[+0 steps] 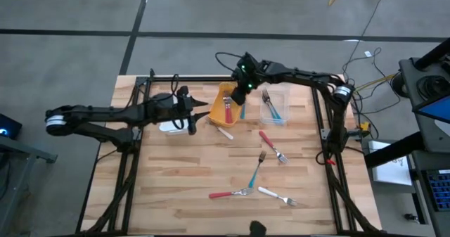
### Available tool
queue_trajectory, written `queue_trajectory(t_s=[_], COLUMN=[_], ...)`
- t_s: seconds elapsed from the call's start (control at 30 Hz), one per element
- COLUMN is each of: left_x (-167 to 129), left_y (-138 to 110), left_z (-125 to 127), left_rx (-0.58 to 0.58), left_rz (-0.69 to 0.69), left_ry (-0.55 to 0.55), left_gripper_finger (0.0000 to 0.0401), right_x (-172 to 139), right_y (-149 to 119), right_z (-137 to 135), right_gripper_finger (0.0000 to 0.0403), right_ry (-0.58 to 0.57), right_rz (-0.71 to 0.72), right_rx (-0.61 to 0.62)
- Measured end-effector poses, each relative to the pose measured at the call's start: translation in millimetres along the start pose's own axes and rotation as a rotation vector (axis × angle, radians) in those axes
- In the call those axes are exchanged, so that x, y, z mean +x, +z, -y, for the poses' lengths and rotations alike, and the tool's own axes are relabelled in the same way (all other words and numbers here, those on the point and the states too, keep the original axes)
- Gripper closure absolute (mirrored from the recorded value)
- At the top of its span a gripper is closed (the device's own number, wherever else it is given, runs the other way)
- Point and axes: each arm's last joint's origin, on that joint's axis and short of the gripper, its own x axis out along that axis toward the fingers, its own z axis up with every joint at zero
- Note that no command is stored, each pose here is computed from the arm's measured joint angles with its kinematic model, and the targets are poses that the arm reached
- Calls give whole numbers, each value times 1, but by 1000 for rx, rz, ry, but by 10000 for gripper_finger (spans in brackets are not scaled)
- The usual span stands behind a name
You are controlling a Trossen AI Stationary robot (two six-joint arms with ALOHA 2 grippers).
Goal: Sort silverware by color (type)
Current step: Put the pink fork into the yellow bin
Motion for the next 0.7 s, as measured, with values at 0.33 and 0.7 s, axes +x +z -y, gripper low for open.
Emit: queue_trajectory(t_s=[0.33, 0.7], left_x=[12, 27], left_y=[5, 3], left_z=[0, 2], left_rx=[29, 35], left_rz=[-13, -56], left_ry=[-2, -9], left_gripper_finger=[256, 256], right_x=[-6, 3], right_y=[-34, -29], right_z=[-39, -43], right_gripper_finger=[323, 323], right_ry=[-206, -354], right_rz=[-344, -269], right_rx=[-88, -147])
